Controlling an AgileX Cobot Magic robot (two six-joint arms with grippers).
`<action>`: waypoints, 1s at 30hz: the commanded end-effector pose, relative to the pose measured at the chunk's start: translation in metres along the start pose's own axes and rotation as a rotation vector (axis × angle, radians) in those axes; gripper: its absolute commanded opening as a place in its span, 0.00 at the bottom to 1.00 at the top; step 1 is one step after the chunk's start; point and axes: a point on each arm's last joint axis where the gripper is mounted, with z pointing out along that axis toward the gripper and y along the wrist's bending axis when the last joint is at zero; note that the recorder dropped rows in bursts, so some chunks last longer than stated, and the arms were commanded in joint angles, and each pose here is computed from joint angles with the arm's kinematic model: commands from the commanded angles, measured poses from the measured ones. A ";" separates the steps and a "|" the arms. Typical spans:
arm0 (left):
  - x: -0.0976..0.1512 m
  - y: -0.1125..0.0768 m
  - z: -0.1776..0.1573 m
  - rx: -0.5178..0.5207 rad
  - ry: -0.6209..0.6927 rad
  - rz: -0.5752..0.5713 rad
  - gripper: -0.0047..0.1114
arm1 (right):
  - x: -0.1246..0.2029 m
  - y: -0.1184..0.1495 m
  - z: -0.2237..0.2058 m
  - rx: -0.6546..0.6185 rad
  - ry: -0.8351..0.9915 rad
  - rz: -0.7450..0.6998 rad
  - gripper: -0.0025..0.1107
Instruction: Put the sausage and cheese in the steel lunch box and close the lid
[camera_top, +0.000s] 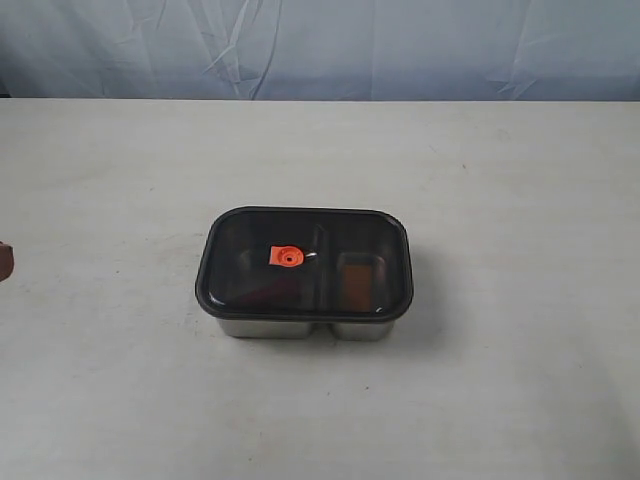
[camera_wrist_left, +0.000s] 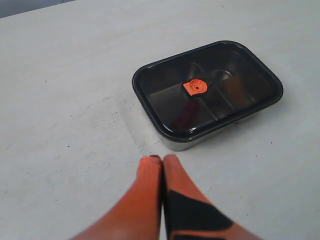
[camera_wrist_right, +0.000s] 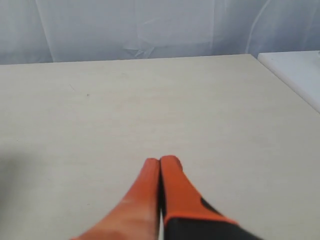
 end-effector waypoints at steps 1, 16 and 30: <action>0.001 0.000 -0.001 0.000 -0.008 0.007 0.04 | 0.007 -0.001 0.003 0.013 0.004 -0.009 0.01; 0.001 0.000 -0.001 0.000 -0.008 0.007 0.04 | 0.008 -0.001 0.004 0.014 -0.013 0.032 0.01; 0.062 0.030 0.028 -0.220 -0.024 -0.059 0.04 | 0.008 -0.001 0.004 0.013 -0.014 0.034 0.01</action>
